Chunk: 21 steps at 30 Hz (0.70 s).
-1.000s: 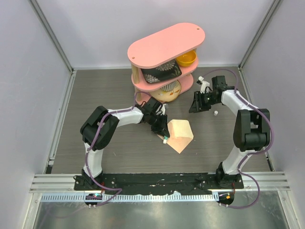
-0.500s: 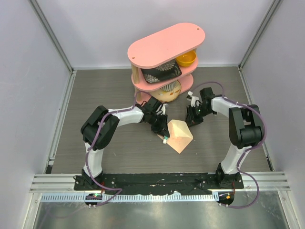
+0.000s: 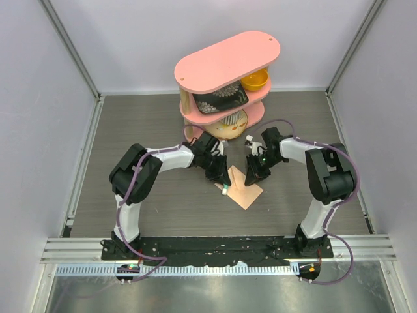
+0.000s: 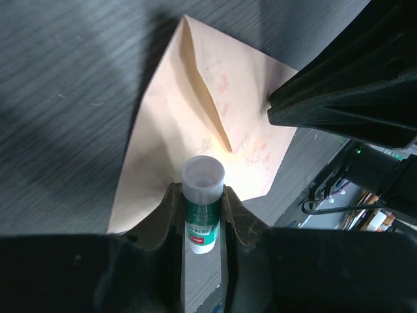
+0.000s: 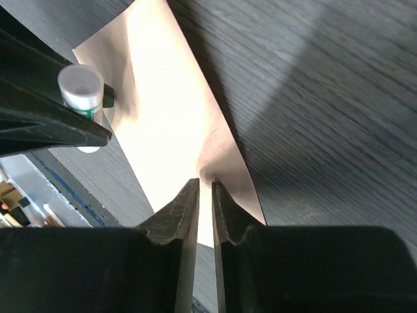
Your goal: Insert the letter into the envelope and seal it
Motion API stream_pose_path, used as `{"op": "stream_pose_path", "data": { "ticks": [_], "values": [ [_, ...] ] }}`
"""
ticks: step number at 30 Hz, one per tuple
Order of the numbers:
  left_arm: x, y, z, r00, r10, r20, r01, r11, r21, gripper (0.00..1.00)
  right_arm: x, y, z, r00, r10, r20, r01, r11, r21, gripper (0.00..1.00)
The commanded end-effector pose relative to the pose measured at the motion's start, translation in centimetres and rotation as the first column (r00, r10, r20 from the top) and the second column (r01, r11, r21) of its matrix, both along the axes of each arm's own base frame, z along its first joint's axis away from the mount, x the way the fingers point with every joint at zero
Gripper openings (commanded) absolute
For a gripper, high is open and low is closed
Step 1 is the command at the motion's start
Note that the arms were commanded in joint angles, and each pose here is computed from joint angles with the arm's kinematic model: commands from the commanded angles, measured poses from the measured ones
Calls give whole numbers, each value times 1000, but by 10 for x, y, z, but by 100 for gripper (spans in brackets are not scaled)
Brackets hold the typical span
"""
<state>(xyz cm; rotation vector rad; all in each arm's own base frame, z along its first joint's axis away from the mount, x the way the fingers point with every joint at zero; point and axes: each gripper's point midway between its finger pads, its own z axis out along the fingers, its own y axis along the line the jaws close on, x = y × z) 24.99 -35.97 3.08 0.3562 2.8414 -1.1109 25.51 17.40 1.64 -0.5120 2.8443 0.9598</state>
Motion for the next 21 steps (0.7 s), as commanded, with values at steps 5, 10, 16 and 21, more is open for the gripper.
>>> {"op": "stream_pose_path", "data": {
  "ticks": [5,10,16,21],
  "values": [
    [11,-24,70,997,46,60,-27,958,-287,0,5,-8,-18,998,-48,-44,44,996,-81,19],
    [11,-47,75,998,46,46,-28,942,-334,0,5,-10,-14,998,-58,-37,54,994,-92,12],
    [32,-57,42,996,82,40,-68,961,-269,0,3,-9,-13,997,-54,-45,50,995,-91,10],
    [49,-37,-1,986,167,8,-164,978,-131,0,2,-12,-9,997,-55,-50,50,994,-102,10]
  ]
}}
